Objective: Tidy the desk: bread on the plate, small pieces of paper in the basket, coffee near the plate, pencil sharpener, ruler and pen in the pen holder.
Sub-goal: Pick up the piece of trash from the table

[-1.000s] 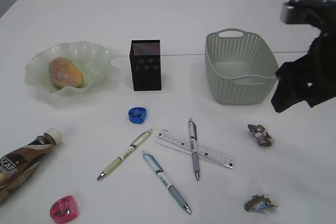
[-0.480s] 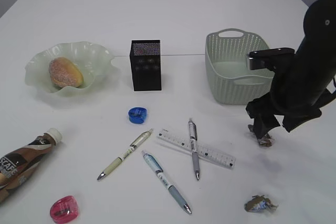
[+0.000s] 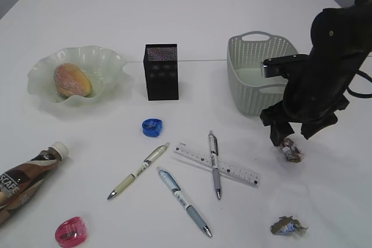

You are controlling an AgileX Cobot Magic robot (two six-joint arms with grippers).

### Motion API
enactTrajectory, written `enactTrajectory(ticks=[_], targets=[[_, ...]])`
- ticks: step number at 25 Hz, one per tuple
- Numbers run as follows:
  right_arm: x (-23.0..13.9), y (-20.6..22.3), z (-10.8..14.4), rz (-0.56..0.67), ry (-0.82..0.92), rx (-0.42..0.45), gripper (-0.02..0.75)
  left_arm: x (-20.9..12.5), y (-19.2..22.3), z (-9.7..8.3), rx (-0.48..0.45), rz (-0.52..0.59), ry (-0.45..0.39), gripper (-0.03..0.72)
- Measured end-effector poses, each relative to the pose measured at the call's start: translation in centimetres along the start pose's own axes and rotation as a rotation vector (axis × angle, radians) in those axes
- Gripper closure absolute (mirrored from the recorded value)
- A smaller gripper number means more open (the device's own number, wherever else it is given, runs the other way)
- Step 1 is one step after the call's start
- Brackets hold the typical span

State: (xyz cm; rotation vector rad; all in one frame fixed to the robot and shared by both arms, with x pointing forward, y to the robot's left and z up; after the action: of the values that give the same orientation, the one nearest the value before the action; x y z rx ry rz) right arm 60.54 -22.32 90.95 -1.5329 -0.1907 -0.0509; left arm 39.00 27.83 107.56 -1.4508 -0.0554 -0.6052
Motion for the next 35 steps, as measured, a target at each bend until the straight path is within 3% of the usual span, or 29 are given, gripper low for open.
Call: enactTrajectory(ticks=[18,22,30,35], targets=[[0.3,3.5,-0.2,0.094,-0.012,-0.028,0.228,0.3,0.0,0.0,0.003,-0.024,0.0,0.272],[0.2,4.0,-0.2,0.106,-0.012,-0.029,0.292,0.3,0.0,0.0,0.002,-0.024,0.0,0.272],[0.2,4.0,-0.2,0.106,-0.011,-0.03,0.514,0.3,0.0,0.0,0.002,-0.025,0.0,0.272],[0.2,4.0,-0.2,0.106,-0.007,-0.031,0.542,0.4,0.0,0.0,0.002,-0.031,-0.001,0.272]])
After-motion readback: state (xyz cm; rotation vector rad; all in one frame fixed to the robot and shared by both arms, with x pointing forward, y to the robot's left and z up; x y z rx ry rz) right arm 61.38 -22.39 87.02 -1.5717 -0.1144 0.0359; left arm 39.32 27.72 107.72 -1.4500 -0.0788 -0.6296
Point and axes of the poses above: a point on each arm's last joint axis where the gripper is mounted, y pointing out along that axis toward the gripper, z along the wrist's bending axis when the last joint is at zero, x = y × z, the point moved 3 cm from there along y, pointing out along that axis toward the gripper, and after that the axes turned 7 degrees about y, right-handed, at the moved point
